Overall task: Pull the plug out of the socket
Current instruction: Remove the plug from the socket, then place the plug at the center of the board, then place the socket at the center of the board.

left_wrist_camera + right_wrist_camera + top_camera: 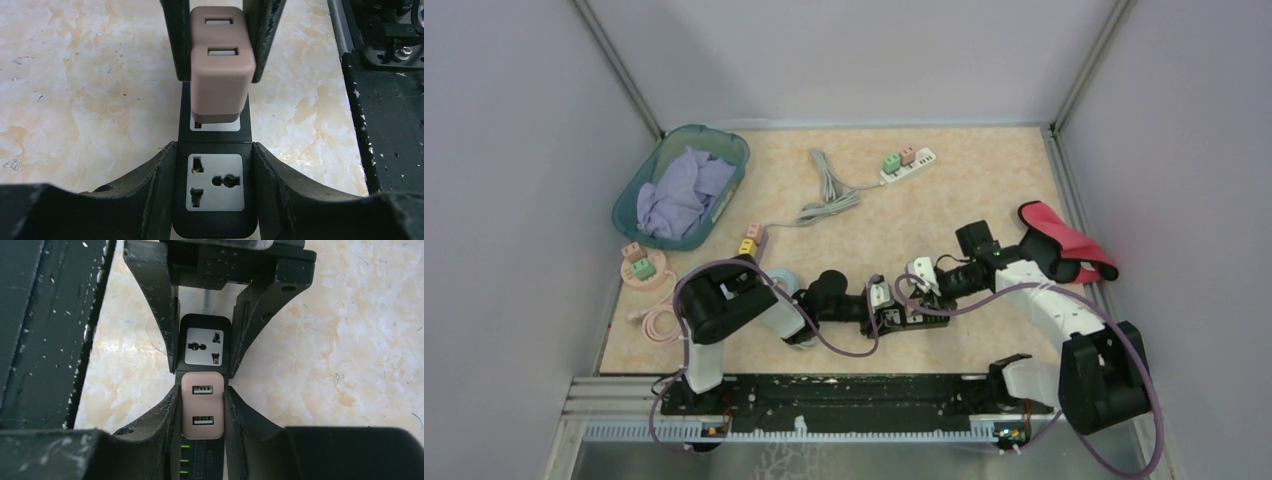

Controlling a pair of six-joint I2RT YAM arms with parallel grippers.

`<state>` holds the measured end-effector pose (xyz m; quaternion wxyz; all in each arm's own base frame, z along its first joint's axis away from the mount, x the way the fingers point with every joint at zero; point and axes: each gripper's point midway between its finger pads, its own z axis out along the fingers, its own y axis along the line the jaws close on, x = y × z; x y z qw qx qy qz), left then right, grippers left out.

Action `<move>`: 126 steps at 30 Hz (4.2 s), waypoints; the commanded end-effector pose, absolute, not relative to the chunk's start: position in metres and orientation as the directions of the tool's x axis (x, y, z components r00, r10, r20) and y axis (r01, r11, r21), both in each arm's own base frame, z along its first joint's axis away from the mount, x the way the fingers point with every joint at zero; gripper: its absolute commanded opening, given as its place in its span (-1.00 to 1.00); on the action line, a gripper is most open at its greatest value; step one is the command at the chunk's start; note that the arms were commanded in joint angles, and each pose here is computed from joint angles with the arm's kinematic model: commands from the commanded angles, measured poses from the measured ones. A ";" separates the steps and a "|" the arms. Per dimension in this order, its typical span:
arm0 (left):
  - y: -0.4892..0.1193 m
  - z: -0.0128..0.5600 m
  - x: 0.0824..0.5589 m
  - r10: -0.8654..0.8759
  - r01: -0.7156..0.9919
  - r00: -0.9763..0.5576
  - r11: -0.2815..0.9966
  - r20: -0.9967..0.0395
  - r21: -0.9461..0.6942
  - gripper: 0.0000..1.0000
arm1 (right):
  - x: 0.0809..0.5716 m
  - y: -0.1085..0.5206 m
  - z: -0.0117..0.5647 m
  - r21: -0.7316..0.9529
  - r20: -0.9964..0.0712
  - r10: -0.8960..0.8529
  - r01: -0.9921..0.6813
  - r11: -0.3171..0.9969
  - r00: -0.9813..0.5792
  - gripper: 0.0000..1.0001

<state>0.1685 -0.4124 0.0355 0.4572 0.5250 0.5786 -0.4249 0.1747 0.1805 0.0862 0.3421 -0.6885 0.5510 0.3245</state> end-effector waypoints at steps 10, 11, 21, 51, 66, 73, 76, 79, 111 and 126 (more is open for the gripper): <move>-0.402 0.013 0.174 0.285 0.990 -0.091 0.130 -0.954 -0.056 -0.99 | 0.174 0.188 0.134 -0.129 -0.884 -0.435 -0.983 -0.130 0.174 -1.00; -0.402 0.013 0.174 0.286 0.990 -0.093 0.132 -0.954 -0.057 -0.99 | 0.175 0.187 0.135 -0.127 -0.884 -0.436 -0.984 -0.123 0.169 -1.00; -0.402 0.015 0.176 0.283 0.988 -0.093 0.142 -0.955 -0.054 -0.96 | 0.187 0.178 0.152 -0.159 -0.896 -0.413 -0.986 -0.046 0.164 -1.00; -0.398 0.017 0.180 0.278 0.983 -0.110 0.172 -0.954 -0.063 -0.95 | 0.269 0.130 0.192 -0.036 -0.954 -0.281 -0.893 0.449 -0.102 -1.00; -0.397 0.017 0.180 0.275 0.982 -0.113 0.174 -0.955 -0.066 -0.95 | 0.321 0.109 0.210 0.012 -0.956 -0.218 -0.772 0.636 -0.195 -1.00; -0.397 0.018 0.181 0.273 0.982 -0.112 0.177 -0.956 -0.065 -0.95 | 0.347 0.107 0.221 0.083 -0.957 -0.163 -0.765 0.638 -0.240 -1.00; -0.397 0.019 0.181 0.272 0.982 -0.112 0.178 -0.956 -0.064 -0.94 | 0.360 0.108 0.223 0.132 -0.953 -0.132 -0.765 0.631 -0.273 -1.00; -0.397 0.020 0.181 0.271 0.982 -0.110 0.178 -0.956 -0.062 -0.95 | 0.373 0.106 0.222 0.181 -0.945 -0.100 -0.753 0.633 -0.310 -1.00; -0.399 0.029 0.183 0.261 0.982 -0.106 0.179 -0.959 -0.060 -0.95 | 0.523 0.025 0.086 0.521 -0.704 0.251 -0.243 0.819 -0.664 -0.79; -0.404 0.033 0.181 0.258 0.984 -0.124 0.159 -0.958 -0.084 -0.94 | 0.517 0.006 0.123 0.418 -0.779 0.195 -0.263 0.869 -0.596 0.43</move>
